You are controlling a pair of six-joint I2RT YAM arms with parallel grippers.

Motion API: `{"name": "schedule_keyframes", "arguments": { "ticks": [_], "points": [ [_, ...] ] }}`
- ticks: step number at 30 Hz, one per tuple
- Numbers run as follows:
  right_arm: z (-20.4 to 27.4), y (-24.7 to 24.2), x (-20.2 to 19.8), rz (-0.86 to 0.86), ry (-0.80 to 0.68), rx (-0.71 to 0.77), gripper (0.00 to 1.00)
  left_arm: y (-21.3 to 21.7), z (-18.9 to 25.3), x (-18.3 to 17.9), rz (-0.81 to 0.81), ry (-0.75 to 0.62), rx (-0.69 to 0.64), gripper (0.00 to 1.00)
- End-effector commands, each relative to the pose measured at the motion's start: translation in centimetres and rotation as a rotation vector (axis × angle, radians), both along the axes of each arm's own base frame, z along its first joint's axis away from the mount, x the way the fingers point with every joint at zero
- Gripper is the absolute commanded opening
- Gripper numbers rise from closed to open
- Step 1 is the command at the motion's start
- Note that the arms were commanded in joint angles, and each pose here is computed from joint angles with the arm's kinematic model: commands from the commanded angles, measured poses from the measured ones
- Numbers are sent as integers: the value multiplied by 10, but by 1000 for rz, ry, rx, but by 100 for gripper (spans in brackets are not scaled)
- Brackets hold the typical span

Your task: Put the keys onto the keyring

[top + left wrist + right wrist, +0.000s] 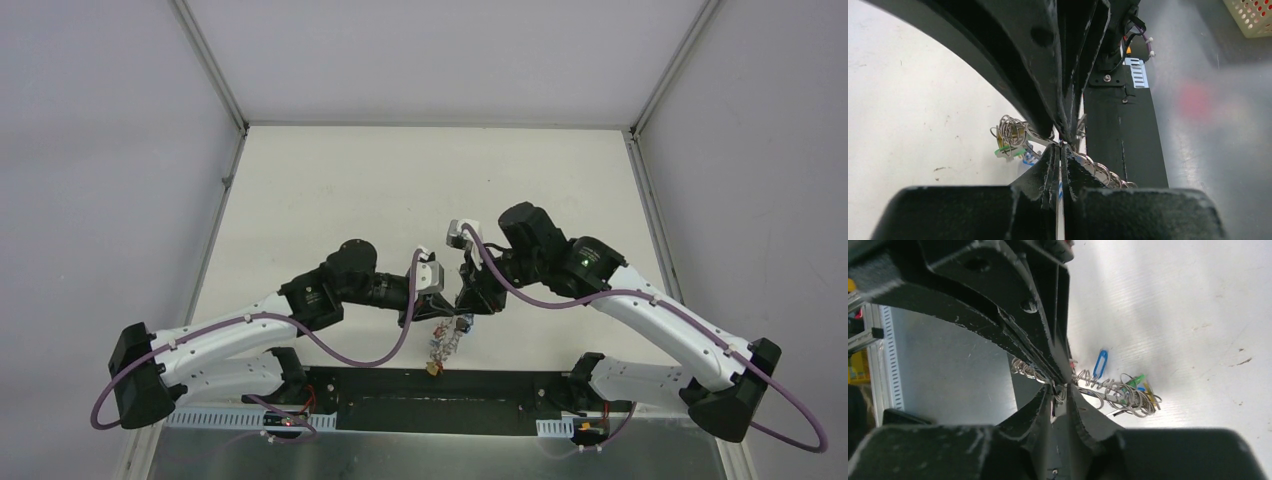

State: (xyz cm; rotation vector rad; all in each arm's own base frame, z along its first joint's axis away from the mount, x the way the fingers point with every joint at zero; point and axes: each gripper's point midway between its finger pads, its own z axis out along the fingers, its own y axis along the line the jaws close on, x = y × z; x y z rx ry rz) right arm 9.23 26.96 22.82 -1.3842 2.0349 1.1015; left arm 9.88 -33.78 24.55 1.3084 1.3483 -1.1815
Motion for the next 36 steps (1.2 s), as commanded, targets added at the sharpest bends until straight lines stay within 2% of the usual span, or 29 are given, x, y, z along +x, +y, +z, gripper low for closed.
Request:
{"name": "schedule_keyframes", "arguments": {
  "ticks": [1, 5, 10, 14, 17, 22, 24, 26, 36],
  "points": [
    [21, 6, 15, -52, -98, 78, 25, 6, 19, 0, 51, -13, -83, 0],
    [22, 5, 20, -86, -114, 82, 40, 16, 27, 8, 136, -7, -129, 0],
    [29, 7, 21, -105, -143, 148, 46, 26, 39, 10, 197, 6, -220, 0],
    [38, 12, 13, -71, -155, 250, 44, 34, 56, 9, 213, -18, -330, 0],
    [45, 14, 6, -41, -176, 330, 38, 38, 65, 5, 201, -44, -396, 0],
    [59, 18, 4, -25, -215, 427, 36, 39, 69, -6, 140, -76, -433, 0],
    [62, 19, 5, -24, -227, 443, 36, 38, 71, -10, 118, -85, -442, 0],
    [64, 21, -4, 25, -205, 464, 29, 38, 73, -12, 102, -93, -443, 0],
    [53, 27, -7, 71, -171, 457, 23, 38, 79, -14, 87, -116, -450, 0]
  ]
}}
